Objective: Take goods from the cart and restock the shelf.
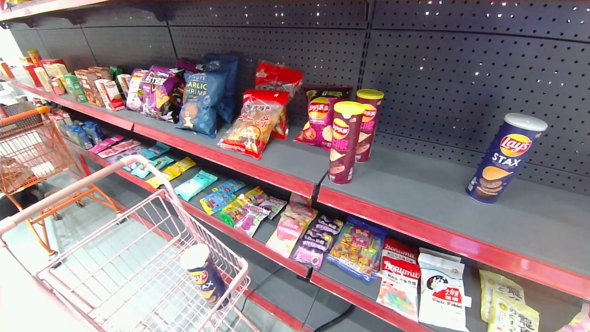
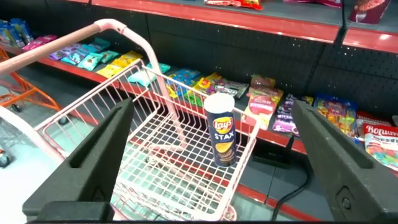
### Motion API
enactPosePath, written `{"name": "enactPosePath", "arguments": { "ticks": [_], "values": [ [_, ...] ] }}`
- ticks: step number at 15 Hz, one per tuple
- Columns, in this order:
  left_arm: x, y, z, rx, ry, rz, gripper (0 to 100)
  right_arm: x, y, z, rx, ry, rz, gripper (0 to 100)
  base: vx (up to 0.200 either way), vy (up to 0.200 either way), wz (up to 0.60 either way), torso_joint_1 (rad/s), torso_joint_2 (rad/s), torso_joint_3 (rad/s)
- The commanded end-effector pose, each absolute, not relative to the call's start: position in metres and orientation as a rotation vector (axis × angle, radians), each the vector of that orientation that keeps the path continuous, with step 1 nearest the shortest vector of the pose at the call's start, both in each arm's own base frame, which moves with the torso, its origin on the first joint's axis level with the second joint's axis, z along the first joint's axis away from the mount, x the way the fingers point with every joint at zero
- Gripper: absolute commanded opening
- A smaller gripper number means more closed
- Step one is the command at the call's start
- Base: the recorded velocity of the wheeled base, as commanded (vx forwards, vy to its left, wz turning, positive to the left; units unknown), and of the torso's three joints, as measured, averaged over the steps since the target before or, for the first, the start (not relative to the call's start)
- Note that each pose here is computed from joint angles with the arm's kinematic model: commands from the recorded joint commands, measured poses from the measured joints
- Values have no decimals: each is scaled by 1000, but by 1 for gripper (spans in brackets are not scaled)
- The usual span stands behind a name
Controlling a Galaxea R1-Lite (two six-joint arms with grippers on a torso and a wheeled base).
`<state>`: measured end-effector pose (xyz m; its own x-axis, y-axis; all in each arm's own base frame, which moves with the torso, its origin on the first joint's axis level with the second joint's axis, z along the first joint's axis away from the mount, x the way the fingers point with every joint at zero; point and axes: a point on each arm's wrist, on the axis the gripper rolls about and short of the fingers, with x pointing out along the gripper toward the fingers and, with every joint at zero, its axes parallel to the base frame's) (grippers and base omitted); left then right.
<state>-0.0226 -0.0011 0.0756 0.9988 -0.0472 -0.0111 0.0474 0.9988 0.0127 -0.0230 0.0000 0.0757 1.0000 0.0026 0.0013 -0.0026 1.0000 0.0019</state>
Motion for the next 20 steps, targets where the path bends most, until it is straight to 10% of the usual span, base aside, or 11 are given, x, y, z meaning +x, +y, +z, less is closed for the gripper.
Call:
{"name": "enactPosePath", "arguments": {
  "ticks": [1,20],
  "values": [
    [-23,-1,76,14,10,-46,100,-23,0,76,2,0,3,100,0,0,0,0,0,0],
    [-22,-1,76,9,12,-48,100,-23,0,76,6,0,5,100,0,0,0,-86,205,117]
  ]
}}
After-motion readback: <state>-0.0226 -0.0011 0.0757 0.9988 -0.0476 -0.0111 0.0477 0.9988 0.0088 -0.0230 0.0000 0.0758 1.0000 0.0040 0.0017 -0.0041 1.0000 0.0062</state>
